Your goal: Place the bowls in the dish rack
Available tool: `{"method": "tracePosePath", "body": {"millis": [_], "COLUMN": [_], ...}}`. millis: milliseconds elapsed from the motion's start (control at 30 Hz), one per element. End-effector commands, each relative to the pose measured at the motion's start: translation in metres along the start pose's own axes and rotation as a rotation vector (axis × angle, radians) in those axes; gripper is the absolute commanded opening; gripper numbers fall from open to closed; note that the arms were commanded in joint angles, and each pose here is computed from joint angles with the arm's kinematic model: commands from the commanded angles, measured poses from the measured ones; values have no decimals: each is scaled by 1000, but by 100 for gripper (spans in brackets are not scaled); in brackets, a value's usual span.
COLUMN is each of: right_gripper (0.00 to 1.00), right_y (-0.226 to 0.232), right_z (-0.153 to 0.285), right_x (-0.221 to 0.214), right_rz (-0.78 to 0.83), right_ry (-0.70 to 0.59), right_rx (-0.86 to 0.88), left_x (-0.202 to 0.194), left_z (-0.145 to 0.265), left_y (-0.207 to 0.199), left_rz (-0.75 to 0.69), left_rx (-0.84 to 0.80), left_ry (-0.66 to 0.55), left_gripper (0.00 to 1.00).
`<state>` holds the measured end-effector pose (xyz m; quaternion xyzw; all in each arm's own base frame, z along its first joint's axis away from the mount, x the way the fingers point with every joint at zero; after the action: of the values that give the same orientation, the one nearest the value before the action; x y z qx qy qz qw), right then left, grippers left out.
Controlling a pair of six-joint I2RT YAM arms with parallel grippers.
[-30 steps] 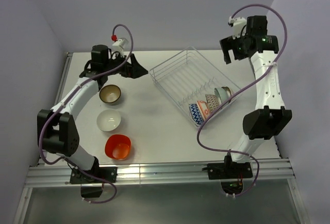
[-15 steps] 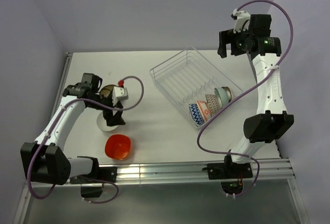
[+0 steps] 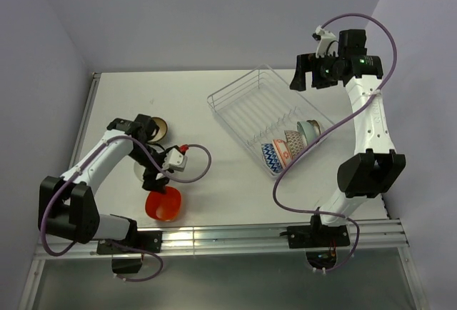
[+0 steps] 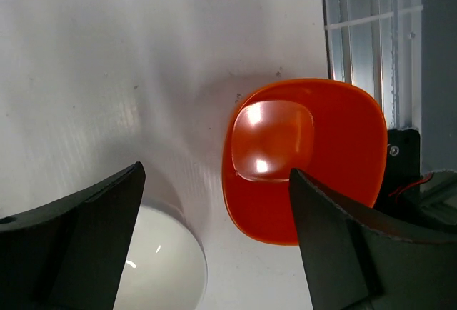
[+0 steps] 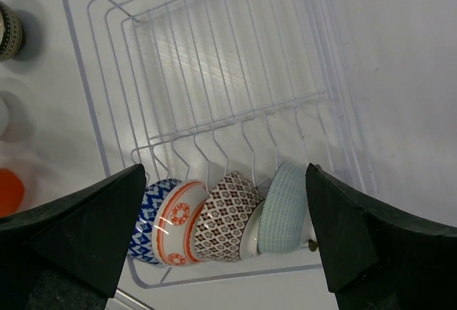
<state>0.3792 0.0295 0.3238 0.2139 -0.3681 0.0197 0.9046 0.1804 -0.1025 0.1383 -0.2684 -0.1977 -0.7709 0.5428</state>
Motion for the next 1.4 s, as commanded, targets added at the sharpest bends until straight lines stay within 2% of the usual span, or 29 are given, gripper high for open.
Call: {"method": "tracePosePath", "body": {"millis": [0,267,367,467,633,700,800,867,900,967,1000,1033,1067,1133,1167,1367], "right_gripper": [100,100,100,100,100,100,100,100,100,100,100,100,100,100,100,100], "right_y": [11,11,11,10,10,8,7,10,13,20,26,32,36,45,50,99], "right_z": [8,4,4,5,9,8,11,16,18,25,27,31,32,31,34,30], "right_x": [-3,-5,-4,-1,7,8,11,16,17,22,22,24,26,28,33,34], "right_rz": [-24,-117,-142,-148,-165,-180,-195,-231,-235,-233,-231,-245,-243,-260,-252,-151], "right_ry": [-23,-11,-16,-31,-41,-41,-48,-71,-74,-107,-109,-121,-133,-125,-136,-87], "right_rx": [39,52,50,38,27,25,37,62,94,136,178,203,228,272,280,326], "left_x": [-1,-18,-20,-15,-6,1,12,31,47,79,96,112,121,145,152,176], "left_z": [-12,-40,-49,-55,-59,-57,-56,-49,-37,-22,-1,16,31,64,71,102], "left_y": [2,2,-1,2,10,19,31,53,70,100,116,142,150,178,184,218], "left_rz": [-106,-142,-157,-147,-97,-85,-33,-13,63,75,177,156,267,234,271,204], "left_rx": [-27,-38,-54,-48,-45,-13,19,85,155,254,328,440,493,652,684,864], "left_ry": [31,139,158,149,129,110,69,15,-25,-158,-229,-304,-367,-459,-495,-491], "left_gripper": [85,71,62,48,7,0,0,0,0,0,0,0,0,0,0,0]}}
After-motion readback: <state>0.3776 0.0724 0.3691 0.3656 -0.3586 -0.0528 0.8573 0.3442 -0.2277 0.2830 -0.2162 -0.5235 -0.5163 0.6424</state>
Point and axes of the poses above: each gripper's point midway between its finger pads, its own z axis back along the fingers, its own y axis along the line the jaws close on, x = y × z, the point moved 4 cm from there along z, back along the fingers, and after that the axes turned 14 degrees about -z, right-handed, at the moved point
